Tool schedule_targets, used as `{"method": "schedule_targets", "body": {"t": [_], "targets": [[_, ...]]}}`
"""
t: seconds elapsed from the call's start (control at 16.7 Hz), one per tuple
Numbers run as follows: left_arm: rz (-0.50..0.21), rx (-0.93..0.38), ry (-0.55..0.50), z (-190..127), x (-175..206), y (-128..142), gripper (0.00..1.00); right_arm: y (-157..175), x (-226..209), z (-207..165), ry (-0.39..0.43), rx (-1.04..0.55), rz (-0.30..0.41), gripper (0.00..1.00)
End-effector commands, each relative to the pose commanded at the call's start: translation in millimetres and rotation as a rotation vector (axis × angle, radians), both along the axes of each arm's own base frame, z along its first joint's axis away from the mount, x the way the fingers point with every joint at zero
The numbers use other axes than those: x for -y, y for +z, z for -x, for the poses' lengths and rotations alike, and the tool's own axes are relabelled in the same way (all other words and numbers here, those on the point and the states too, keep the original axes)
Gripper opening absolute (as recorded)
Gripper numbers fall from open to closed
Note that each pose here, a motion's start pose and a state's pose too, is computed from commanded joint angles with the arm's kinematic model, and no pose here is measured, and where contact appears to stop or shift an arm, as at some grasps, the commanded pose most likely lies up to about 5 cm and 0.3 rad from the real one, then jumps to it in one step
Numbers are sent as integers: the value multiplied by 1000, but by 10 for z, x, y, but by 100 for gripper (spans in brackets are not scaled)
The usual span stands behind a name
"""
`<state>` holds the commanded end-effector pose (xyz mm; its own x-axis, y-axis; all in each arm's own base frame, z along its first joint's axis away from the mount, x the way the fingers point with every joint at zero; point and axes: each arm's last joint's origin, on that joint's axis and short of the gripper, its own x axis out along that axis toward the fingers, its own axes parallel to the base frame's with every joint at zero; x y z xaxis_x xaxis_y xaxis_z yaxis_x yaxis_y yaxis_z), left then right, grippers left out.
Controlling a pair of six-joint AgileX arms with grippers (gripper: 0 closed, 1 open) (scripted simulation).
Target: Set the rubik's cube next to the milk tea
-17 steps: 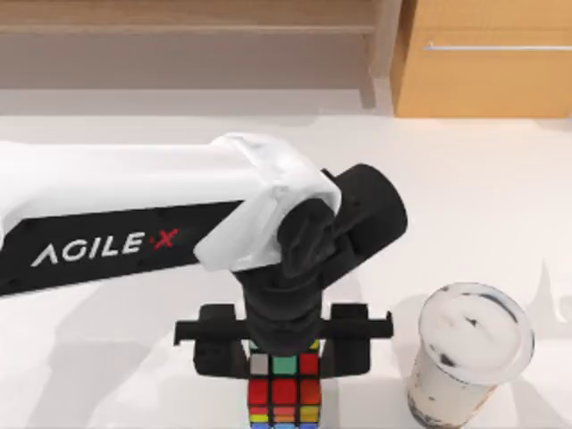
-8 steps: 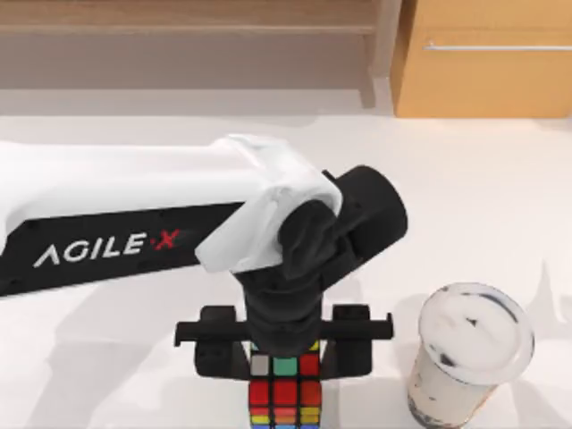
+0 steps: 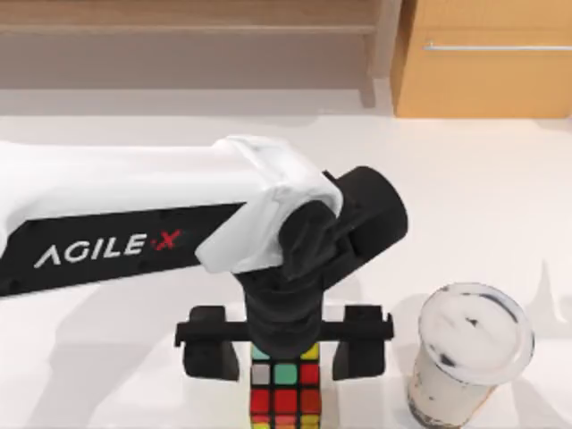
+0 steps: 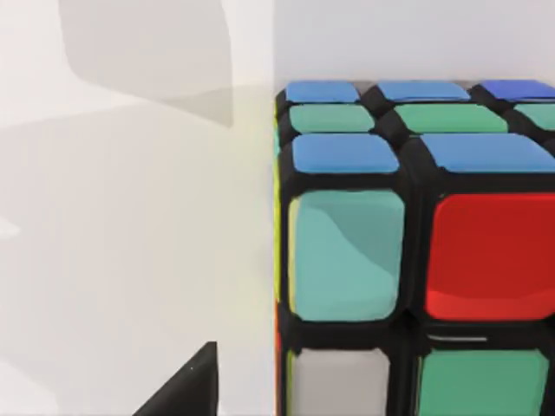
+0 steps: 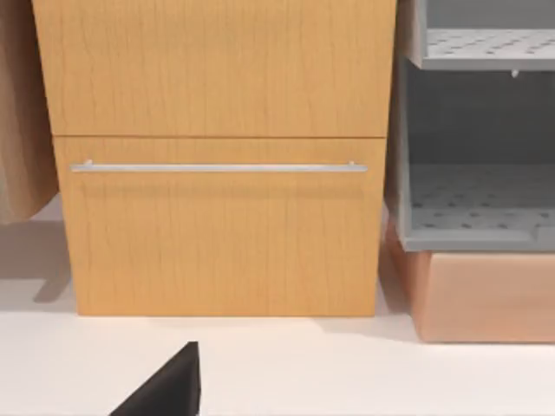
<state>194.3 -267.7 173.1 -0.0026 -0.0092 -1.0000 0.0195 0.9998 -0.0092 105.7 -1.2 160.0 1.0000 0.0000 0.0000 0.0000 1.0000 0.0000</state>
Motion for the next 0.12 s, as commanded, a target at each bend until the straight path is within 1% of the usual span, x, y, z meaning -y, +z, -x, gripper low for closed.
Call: {"method": "schedule_targets", "body": {"t": [0.12], "targets": [[0,0,0,0,0,0,100,0,0,0,0,0,0,100]]}}
